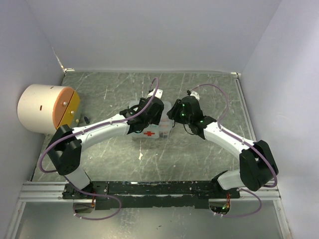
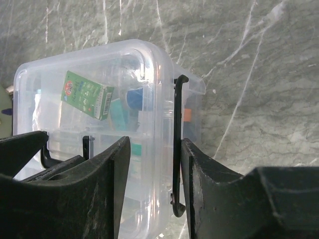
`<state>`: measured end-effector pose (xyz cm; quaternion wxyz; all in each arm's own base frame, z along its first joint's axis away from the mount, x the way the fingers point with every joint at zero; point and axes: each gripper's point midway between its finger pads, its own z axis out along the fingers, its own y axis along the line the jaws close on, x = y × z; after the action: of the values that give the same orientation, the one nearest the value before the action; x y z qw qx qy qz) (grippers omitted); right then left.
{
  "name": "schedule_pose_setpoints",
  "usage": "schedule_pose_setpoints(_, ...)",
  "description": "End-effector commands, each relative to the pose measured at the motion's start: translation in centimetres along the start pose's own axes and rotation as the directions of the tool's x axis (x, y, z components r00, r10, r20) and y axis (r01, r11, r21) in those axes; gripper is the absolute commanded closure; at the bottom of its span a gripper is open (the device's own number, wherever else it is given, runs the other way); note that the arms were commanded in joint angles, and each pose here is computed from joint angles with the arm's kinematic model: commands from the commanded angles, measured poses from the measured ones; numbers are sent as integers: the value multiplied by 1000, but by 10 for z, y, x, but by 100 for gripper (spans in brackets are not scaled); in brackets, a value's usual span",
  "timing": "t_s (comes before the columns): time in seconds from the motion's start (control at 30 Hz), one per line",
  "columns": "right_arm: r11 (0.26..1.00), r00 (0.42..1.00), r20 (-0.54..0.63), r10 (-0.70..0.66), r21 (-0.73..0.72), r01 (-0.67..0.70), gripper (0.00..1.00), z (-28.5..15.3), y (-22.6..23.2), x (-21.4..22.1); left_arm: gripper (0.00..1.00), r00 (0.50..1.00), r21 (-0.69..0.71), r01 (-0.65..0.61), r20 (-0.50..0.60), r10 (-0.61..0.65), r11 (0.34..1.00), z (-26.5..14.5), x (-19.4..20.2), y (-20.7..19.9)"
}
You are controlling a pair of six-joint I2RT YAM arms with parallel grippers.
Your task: Organize the medicine kit
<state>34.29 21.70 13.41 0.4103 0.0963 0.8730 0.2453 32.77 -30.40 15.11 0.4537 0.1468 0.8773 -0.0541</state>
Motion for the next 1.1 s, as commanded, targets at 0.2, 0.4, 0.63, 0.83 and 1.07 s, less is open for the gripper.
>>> schedule_pose_setpoints(0.2,973,992,-63,-109,200,120,66,-3,-27,21,31,993,9,-37,-116,38,999,11,37,-7)
schedule_pose_setpoints(0.4,972,991,-58,-117,198,126,73,-4,-23,20,31,993,5,-26,-113,26,1000,10,36,-6)
schedule_pose_setpoints(0.63,980,993,-47,-109,165,115,73,-12,-9,10,29,995,18,31,-91,-30,999,5,25,-10)
schedule_pose_setpoints(0.83,981,991,20,-131,145,127,45,-33,5,-20,20,995,40,96,15,-97,995,-20,-25,-6)
schedule_pose_setpoints(1.07,971,974,159,-164,200,131,23,-83,-1,-64,14,960,6,193,206,-190,981,-90,-76,43)
